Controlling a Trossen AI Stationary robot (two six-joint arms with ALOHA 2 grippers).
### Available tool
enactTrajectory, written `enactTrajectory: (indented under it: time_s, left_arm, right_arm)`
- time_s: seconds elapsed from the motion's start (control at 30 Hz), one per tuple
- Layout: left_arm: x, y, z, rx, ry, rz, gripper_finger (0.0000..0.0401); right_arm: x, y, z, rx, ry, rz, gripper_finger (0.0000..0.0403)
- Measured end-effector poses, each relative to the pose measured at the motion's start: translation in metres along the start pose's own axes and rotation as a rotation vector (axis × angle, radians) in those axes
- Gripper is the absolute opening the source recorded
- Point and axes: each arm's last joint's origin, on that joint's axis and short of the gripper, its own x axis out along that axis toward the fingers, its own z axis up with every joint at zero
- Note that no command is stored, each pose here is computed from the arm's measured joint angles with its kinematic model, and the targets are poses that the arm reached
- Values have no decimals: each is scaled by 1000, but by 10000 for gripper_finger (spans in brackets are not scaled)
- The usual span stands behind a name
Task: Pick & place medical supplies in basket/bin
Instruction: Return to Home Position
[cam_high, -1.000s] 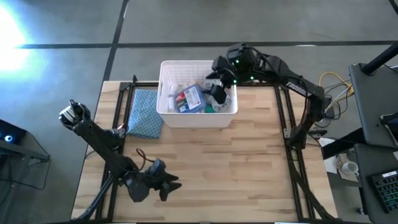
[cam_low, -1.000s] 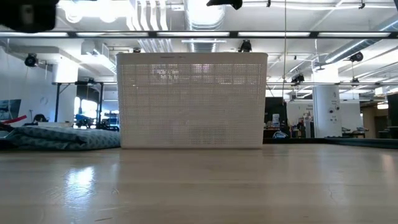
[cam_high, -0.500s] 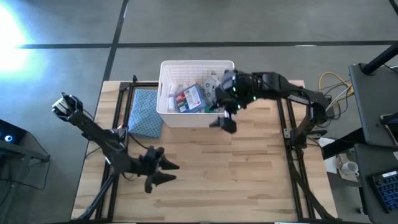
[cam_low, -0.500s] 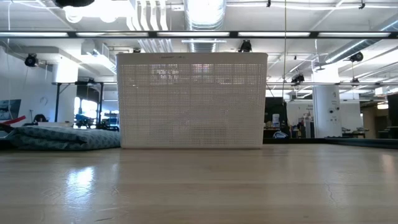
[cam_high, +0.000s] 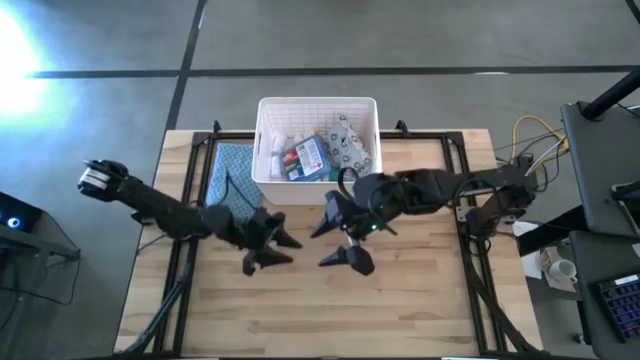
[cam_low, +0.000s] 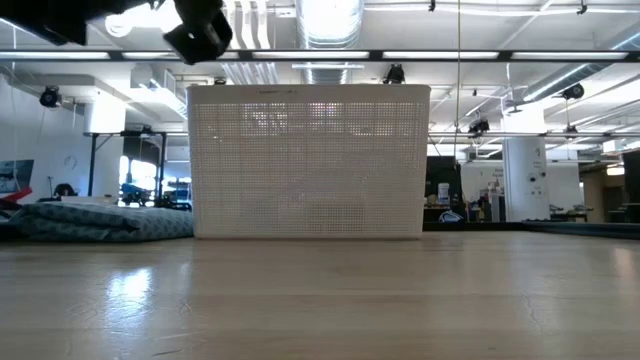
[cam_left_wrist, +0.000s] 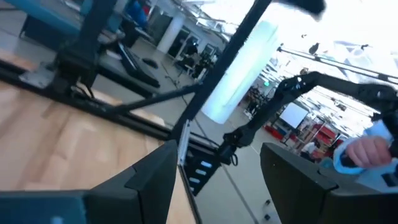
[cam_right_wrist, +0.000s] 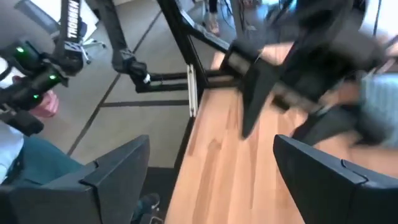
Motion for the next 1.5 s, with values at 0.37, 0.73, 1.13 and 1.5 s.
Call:
enactTrajectory:
  time_s: [0.37,0.73,1.13,1.5]
  left_arm:
    - [-53,11,7,65,-55,-49,212]
    - [-128,22,-20,38,-222,-73,212]
    - [-150,21,-22,180,-190,-37,212]
    - [-157,26,-28,225,-183,34,212]
  right_arm:
    - [-10,-9,-45,117,-208,11,342]
    - [-67,-14,-112,-29,-309,-64,335]
    - [-96,-29,-180,16,-502,77,336]
    - [-92,-55,-231,67,-506,20,331]
